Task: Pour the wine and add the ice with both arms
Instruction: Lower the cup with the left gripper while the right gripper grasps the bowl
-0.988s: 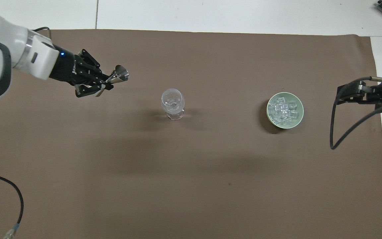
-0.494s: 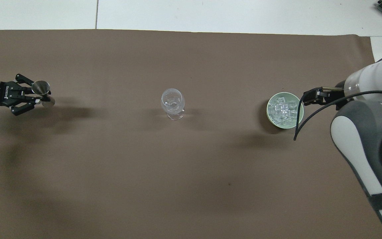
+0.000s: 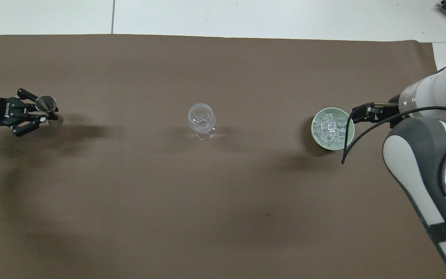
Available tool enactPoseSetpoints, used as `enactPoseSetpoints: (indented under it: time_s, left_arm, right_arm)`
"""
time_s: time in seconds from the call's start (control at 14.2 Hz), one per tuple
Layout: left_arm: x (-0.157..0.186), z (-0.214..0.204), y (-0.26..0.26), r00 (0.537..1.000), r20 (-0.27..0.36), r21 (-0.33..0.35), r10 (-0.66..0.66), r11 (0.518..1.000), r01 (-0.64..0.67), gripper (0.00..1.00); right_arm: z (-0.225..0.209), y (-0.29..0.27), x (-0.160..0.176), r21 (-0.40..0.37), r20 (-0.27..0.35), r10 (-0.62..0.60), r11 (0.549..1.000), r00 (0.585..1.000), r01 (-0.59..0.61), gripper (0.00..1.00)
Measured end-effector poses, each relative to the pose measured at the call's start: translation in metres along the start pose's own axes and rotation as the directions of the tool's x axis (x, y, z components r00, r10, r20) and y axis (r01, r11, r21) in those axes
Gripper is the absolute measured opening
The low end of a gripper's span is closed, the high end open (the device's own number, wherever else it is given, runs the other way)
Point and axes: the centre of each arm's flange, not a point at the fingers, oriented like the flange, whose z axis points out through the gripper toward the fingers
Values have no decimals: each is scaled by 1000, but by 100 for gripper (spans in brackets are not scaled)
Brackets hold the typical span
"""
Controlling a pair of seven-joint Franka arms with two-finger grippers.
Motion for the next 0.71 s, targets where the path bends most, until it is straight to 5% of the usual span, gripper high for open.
enactPoseSetpoints:
  time_s: [0.49,0.71]
  left_arm:
    - [-26,10,6,998,-63,-5,5,1000,-5,21]
    - [-30,12,8,998,-70,-7,5,1000,-6,21]
  right_arm:
    - [56,-16,5,4,28,-24,1000,999,24,99]
    - [61,-20,5,4,34,-29,1000,999,28,89]
